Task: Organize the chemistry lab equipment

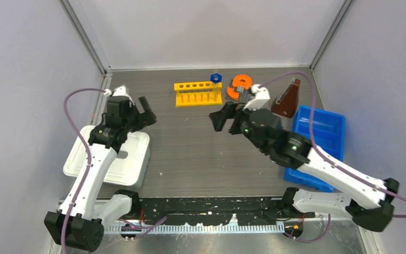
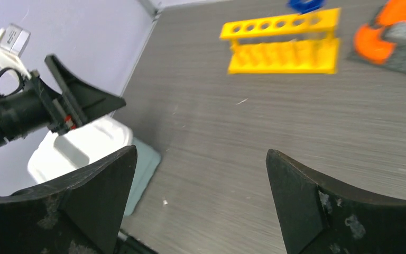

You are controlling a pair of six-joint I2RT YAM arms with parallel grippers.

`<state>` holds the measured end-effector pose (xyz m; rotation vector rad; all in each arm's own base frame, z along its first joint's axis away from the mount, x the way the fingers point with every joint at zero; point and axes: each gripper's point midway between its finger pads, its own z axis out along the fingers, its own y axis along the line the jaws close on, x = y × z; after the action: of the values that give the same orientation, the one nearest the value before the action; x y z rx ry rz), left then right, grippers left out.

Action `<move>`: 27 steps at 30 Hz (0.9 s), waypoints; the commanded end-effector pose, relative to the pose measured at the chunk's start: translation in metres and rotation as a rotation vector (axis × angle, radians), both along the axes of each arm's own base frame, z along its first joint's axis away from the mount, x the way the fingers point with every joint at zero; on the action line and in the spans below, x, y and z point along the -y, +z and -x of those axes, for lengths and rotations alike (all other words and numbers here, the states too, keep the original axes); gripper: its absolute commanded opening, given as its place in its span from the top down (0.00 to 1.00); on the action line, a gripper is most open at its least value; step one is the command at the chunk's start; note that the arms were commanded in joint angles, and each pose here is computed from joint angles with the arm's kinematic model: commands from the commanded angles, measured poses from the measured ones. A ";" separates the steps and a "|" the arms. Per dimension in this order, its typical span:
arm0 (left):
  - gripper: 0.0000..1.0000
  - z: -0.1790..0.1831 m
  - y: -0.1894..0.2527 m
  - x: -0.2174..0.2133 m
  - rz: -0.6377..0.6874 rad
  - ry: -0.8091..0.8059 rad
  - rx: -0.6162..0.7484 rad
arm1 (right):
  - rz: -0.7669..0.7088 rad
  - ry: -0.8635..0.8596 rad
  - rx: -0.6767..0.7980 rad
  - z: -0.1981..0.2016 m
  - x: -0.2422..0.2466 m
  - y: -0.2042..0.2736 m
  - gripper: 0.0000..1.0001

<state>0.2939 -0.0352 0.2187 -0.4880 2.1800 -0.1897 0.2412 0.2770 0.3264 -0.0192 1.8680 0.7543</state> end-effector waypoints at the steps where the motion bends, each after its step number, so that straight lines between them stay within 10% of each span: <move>1: 0.00 -0.001 0.051 0.092 0.071 -0.449 0.211 | 0.184 -0.191 0.046 0.005 0.080 -0.003 0.00; 11: 0.00 0.050 0.105 0.189 0.203 -0.977 0.483 | 0.025 -0.288 -0.056 0.039 0.133 0.002 0.00; 27: 0.00 0.075 0.072 0.175 0.173 -0.992 0.574 | 0.119 -0.353 0.017 0.021 0.135 -0.021 0.00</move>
<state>0.2165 -0.2083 0.2626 0.5105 1.7918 -0.9417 0.2108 0.1406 0.2876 0.1812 1.9127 0.3832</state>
